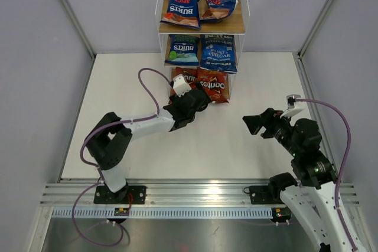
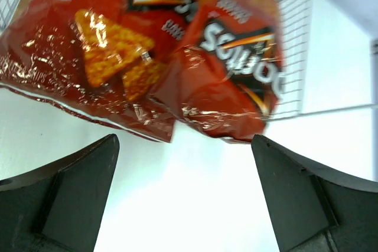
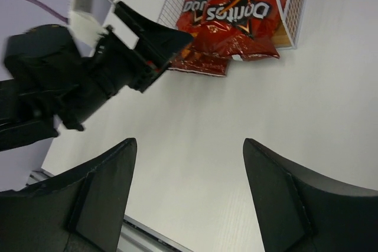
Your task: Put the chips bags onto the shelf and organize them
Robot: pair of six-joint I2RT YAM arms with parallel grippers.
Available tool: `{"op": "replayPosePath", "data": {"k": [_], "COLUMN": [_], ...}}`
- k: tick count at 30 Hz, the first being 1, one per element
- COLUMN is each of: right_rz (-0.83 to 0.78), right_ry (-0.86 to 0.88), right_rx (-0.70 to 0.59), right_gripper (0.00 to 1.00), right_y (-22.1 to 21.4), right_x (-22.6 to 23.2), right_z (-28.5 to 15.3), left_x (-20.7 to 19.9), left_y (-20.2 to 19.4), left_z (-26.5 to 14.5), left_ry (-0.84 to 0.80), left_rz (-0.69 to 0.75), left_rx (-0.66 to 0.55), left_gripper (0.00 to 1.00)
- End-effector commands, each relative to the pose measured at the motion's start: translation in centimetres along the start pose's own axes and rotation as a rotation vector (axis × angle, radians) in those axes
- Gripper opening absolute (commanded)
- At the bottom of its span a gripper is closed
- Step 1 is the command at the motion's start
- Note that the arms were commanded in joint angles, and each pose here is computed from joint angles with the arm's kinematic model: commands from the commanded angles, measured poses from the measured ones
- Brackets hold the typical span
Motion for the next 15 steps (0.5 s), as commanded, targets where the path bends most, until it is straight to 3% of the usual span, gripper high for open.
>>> {"op": "replayPosePath", "data": {"k": [1, 3, 9, 12, 15], "right_rz": [-0.046, -0.043, -0.075, -0.126, -0.167], "right_ry": [-0.061, -0.109, -0.275, -0.329, -0.414], "right_rx": [0.012, 0.003, -0.033, -0.045, -0.055], "right_gripper": [0.82, 0.99, 0.99, 0.99, 1.00], "right_y": [0.6, 0.9, 3.1, 4.4, 5.6], "right_x": [-0.7, -1.4, -2.6, -2.7, -3.3], "right_z": [0.9, 1.0, 0.3, -0.4, -1.4], "left_x": [-1.1, 0.5, 4.4, 7.2, 10.2], "left_y": [3.5, 3.0, 1.6, 2.9, 5.5], "left_z": [-2.8, -3.8, -8.3, -10.4, -13.7], "left_ry": [-0.082, -0.046, 0.013, 0.093, 0.153], "left_rz": [0.022, 0.078, 0.348, 0.477, 0.509], "left_rx": [-0.100, -0.079, 0.054, 0.074, 0.055], "left_gripper": [0.99, 0.99, 0.99, 0.99, 0.99]}}
Point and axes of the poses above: each gripper's point midway between its finger pads, its own z axis out along the fingers, its own x axis along the line the jaws close on, y = z × x, the point moved 2 cm from there along -z, back along the fingers, and after that the axes turned 9 degrees about z, right-handed, at the moved point
